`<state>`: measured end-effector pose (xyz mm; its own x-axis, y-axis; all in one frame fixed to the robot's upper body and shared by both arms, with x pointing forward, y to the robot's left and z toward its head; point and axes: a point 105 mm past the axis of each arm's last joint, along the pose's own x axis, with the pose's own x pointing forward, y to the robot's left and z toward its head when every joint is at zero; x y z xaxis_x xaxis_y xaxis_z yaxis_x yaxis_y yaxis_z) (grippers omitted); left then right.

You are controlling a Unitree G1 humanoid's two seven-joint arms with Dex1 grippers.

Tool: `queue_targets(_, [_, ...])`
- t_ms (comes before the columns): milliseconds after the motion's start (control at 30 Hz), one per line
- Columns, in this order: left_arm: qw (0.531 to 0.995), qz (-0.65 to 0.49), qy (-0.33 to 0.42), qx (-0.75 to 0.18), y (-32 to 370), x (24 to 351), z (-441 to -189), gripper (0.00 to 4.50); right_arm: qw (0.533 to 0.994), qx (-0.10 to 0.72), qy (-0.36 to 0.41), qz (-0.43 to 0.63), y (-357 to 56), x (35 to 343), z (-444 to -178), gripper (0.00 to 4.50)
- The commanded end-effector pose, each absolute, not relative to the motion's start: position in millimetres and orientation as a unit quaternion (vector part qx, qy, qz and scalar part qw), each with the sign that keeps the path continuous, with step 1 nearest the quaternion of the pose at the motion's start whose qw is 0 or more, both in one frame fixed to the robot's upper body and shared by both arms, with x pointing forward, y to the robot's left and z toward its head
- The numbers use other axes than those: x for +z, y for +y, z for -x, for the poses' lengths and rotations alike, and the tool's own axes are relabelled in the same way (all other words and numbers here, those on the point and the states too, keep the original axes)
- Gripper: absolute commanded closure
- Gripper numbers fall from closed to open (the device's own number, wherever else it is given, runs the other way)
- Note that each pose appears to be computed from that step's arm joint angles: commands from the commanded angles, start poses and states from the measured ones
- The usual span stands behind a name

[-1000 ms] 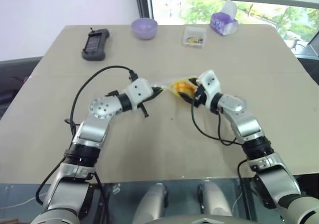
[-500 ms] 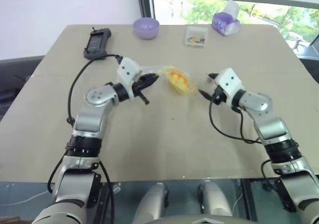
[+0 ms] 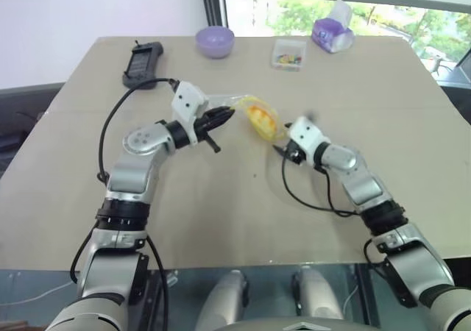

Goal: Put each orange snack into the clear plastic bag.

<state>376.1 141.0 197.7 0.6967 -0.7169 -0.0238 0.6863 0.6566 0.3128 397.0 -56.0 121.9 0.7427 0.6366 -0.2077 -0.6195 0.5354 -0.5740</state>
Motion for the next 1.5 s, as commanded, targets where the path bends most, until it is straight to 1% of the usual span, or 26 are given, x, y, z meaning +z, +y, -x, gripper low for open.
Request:
queue_targets(33, [0.907, -0.163, -0.083, -0.381, 142, 215, -371, 4.50, 0.890, 0.329, -0.047, 0.314, -59, 142, -409, 2.83])
queue_targets(67, [0.907, -0.163, -0.082, -0.379, 143, 215, -371, 4.50, 0.890, 0.327, -0.048, 0.313, -60, 144, -409, 3.46])
queue_targets(100, [0.908, -0.163, -0.082, -0.378, 143, 215, -371, 4.50, 0.890, 0.327, -0.050, 0.313, -61, 145, -410, 3.86])
queue_targets(133, [0.908, -0.162, -0.082, -0.378, 143, 215, -371, 4.50, 0.890, 0.326, -0.051, 0.313, -62, 146, -410, 4.48])
queue_targets(200, [0.909, -0.160, -0.083, -0.376, 144, 216, -371, 4.50, 0.887, 0.321, -0.057, 0.327, -71, 153, -411, 4.48])
queue_targets(300, [0.909, -0.158, -0.087, -0.375, 143, 220, -373, 4.50, 0.879, 0.309, -0.073, 0.357, -88, 174, -414, 4.48])
queue_targets(367, [0.909, -0.157, -0.088, -0.376, 144, 224, -375, 4.50, 0.870, 0.307, -0.085, 0.376, -102, 197, -416, 4.48])
queue_targets(400, [0.907, -0.147, -0.086, -0.386, 143, 228, -377, 4.50, 0.860, 0.308, -0.089, 0.398, -111, 211, -417, 4.48])
queue_targets(500, [0.893, -0.135, -0.072, -0.424, 137, 233, -379, 4.50, 0.828, 0.325, -0.077, 0.452, -129, 234, -421, 4.48])
queue_targets(567, [0.884, -0.134, -0.067, -0.442, 132, 238, -384, 4.50, 0.804, 0.359, -0.053, 0.471, -134, 239, -419, 4.48])
queue_targets(633, [0.878, -0.127, -0.057, -0.459, 128, 242, -388, 4.50, 0.771, 0.398, -0.021, 0.497, -138, 237, -415, 4.48])
queue_targets(733, [0.859, -0.125, -0.047, -0.494, 119, 244, -386, 4.50, 0.735, 0.457, 0.017, 0.501, -140, 231, -404, 4.48])
queue_targets(867, [0.836, -0.076, -0.038, -0.542, 108, 252, -377, 4.50, 0.696, 0.527, 0.059, 0.484, -140, 223, -389, 4.48])
queue_targets(933, [0.840, -0.065, -0.038, -0.537, 109, 255, -379, 4.50, 0.693, 0.539, 0.068, 0.473, -143, 223, -386, 4.48])
queue_targets(1000, [0.840, -0.050, -0.034, -0.539, 111, 256, -379, 4.50, 0.704, 0.538, 0.071, 0.458, -148, 229, -388, 4.48])
queue_targets(1067, [0.822, -0.067, -0.026, -0.564, 106, 249, -370, 4.50, 0.711, 0.535, 0.071, 0.450, -152, 238, -390, 4.48])
queue_targets(1133, [0.824, -0.079, -0.030, -0.561, 105, 248, -371, 4.50, 0.720, 0.524, 0.064, 0.450, -154, 246, -395, 4.48])
queue_targets(1167, [0.833, -0.075, -0.033, -0.547, 107, 250, -376, 4.50, 0.724, 0.519, 0.063, 0.450, -155, 249, -397, 4.48])
queue_targets(1233, [0.798, -0.076, -0.031, -0.597, 96, 248, -355, 4.50, 0.707, 0.548, 0.062, 0.443, -149, 252, -388, 4.48])
queue_targets(1267, [0.788, -0.077, -0.037, -0.610, 93, 250, -348, 4.50, 0.707, 0.548, 0.057, 0.443, -149, 256, -388, 4.48])
queue_targets(1300, [0.803, -0.073, -0.048, -0.590, 97, 256, -357, 4.50, 0.720, 0.533, 0.048, 0.442, -152, 265, -392, 4.48])
queue_targets(1333, [0.828, -0.065, -0.055, -0.555, 104, 262, -371, 4.50, 0.730, 0.525, 0.044, 0.435, -155, 271, -394, 4.48])
queue_targets(1367, [0.841, -0.079, -0.051, -0.533, 110, 260, -378, 4.50, 0.723, 0.548, 0.053, 0.417, -152, 265, -389, 4.48])
queue_targets(1433, [0.805, -0.090, -0.028, -0.586, 102, 247, -356, 4.50, 0.689, 0.588, 0.077, 0.417, -151, 245, -375, 4.48])
queue_targets(1467, [0.799, -0.082, -0.033, -0.595, 99, 250, -352, 4.50, 0.703, 0.565, 0.069, 0.426, -156, 251, -381, 4.48])
queue_targets(1500, [0.809, -0.078, -0.046, -0.580, 101, 257, -357, 4.50, 0.728, 0.533, 0.055, 0.428, -161, 264, -390, 4.48])
